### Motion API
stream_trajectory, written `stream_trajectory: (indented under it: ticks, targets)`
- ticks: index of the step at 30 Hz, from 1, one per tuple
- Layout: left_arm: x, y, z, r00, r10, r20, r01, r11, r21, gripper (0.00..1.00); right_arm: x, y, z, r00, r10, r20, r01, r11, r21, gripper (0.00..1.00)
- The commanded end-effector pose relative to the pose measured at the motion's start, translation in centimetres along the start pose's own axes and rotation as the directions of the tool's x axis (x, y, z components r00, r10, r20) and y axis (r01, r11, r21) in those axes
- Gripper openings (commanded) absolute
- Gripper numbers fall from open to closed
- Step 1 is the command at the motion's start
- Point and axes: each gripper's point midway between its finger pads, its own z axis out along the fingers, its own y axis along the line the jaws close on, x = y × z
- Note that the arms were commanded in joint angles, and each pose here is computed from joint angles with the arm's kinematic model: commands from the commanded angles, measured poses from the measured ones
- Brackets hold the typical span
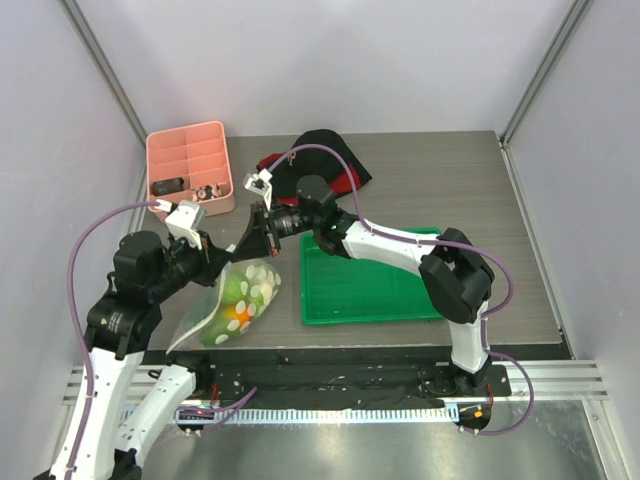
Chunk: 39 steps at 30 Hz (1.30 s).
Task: Open the zip-top bag and remove the fake food
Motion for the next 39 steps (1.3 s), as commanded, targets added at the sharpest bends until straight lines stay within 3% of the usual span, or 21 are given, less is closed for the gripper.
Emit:
stream_trajectory:
  ticks: [1, 12, 15, 19, 26, 30, 37, 39]
  targets:
    - [1.2, 0.3, -1.0, 0.999, 0.0, -0.044, -0.001, 1.0, -0.025, 0.0, -6.6, 3.1, -1.6, 0.973, -0.136, 0.188, 0.13, 0.99, 0.047, 0.01]
    - [0.7, -0.5, -2.1, 0.991, -0.126, -0.04, 0.125, 0.991, -0.04, 0.0, -10.6, -2.2, -6.6, 0.922, -0.043, 0.385, -0.02, 0.987, 0.158, 0.01]
    - [1.6, 0.5, -3.2, 0.972, -0.232, -0.043, 0.223, 0.964, -0.144, 0.0, -10.9, -4.2, -7.2, 0.923, -0.033, 0.382, -0.038, 0.983, 0.177, 0.01]
    - [3.8, 0.7, -5.0, 0.893, -0.449, 0.0, 0.436, 0.868, -0.238, 0.0, -10.9, -5.4, -6.9, 0.926, -0.025, 0.376, -0.043, 0.984, 0.17, 0.01]
    - [7.4, -1.5, -9.2, 0.836, -0.549, 0.007, 0.54, 0.819, -0.195, 0.0, -10.0, -8.0, -6.5, 0.931, 0.001, 0.366, -0.078, 0.977, 0.197, 0.01]
    - [8.7, -2.1, -11.8, 0.828, -0.56, 0.023, 0.553, 0.81, -0.197, 0.0, -9.6, -9.0, -6.2, 0.93, 0.02, 0.366, -0.096, 0.977, 0.19, 0.01]
    - [10.6, -4.3, -10.7, 0.789, -0.613, -0.037, 0.61, 0.79, -0.067, 0.0, -8.9, -9.0, -5.0, 0.942, 0.022, 0.336, -0.082, 0.983, 0.167, 0.01]
    - [10.4, -4.7, -10.7, 0.804, -0.593, -0.04, 0.592, 0.805, -0.031, 0.0, -8.7, -8.0, -4.6, 0.951, 0.012, 0.308, -0.052, 0.991, 0.122, 0.01]
